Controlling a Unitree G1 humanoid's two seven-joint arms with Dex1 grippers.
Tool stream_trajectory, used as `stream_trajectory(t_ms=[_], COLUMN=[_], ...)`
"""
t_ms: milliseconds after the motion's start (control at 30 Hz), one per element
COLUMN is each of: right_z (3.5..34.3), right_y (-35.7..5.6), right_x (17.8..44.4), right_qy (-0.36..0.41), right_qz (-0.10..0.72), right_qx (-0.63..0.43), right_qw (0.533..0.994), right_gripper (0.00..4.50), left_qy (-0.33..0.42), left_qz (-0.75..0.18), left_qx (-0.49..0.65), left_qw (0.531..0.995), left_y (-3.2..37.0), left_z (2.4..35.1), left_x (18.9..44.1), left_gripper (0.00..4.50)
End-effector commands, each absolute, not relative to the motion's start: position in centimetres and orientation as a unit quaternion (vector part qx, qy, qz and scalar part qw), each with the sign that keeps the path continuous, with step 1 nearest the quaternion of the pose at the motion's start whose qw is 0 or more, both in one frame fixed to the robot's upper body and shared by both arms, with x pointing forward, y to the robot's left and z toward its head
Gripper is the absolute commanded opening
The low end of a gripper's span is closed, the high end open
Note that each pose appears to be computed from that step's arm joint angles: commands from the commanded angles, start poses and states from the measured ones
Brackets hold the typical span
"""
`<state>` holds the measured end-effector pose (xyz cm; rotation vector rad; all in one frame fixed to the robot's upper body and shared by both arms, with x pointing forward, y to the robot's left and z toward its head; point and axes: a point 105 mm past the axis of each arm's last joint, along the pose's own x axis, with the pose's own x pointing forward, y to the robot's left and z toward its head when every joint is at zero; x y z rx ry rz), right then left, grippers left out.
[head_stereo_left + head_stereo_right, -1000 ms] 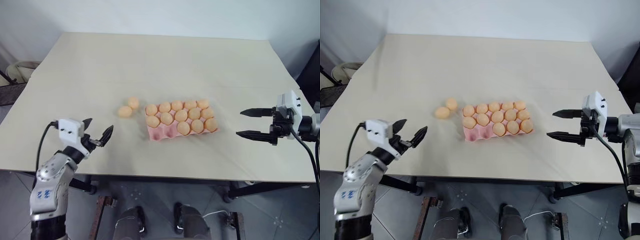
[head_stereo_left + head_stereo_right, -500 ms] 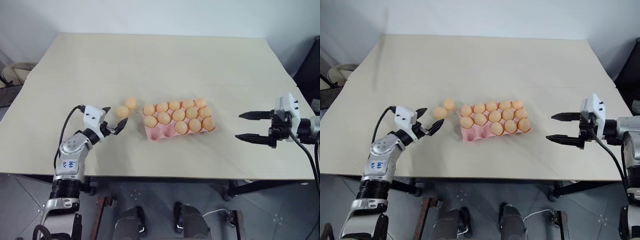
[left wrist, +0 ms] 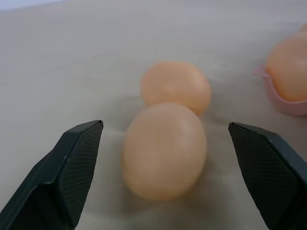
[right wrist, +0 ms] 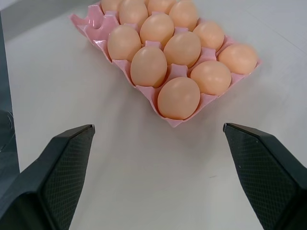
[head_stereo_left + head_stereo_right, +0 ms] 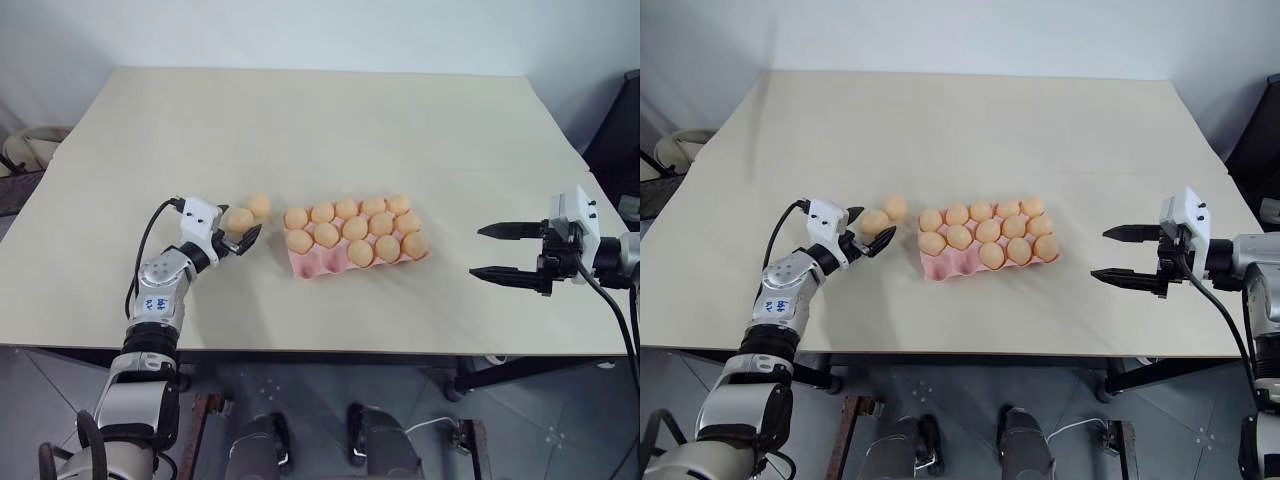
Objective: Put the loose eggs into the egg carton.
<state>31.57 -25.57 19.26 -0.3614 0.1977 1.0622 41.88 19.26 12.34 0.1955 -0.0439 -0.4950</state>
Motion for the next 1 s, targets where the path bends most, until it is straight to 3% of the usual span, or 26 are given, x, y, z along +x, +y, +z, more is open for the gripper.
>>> stream_trajectory(t_ms=[33,167,233,367,533,733,1000], right_z=[20.7,21.0,21.0,21.1,21.0,20.7,20.5], right_y=[-25.7,-25.9,-25.9,-26.2,-26.4,-26.4,-26.6], right_x=[31.3,31.2,31.1,30.9,30.7,30.6,30.1], right_qy=[0.068,0.065,0.064,0.063,0.064,0.063,0.062], right_qz=[0.498,0.496,0.495,0.489,0.485,0.482,0.474], right_qx=[-0.183,-0.183,-0.184,-0.185,-0.184,-0.181,-0.179], right_qw=[0.845,0.846,0.847,0.85,0.852,0.855,0.86], right_gripper=[4.5,4.5,4.5,4.5,4.5,4.5,4.5], left_qy=[-0.044,-0.044,-0.043,-0.051,-0.056,-0.07,-0.067], left_qz=[-0.255,-0.266,-0.272,-0.289,-0.352,-0.444,-0.528], left_qx=[0.098,0.099,0.097,0.102,0.112,0.104,0.113], left_qw=[0.961,0.958,0.956,0.951,0.928,0.887,0.839], left_y=[18.7,18.3,18.3,18.5,17.5,13.9,8.9], left_z=[13.3,13.2,13.2,13.8,15.3,18.7,19.9], left_x=[42.3,42.3,42.1,41.3,38.4,35.4,34.4], left_gripper=[3.55,2.25,1.83,1.83,1.83,1.83,1.83])
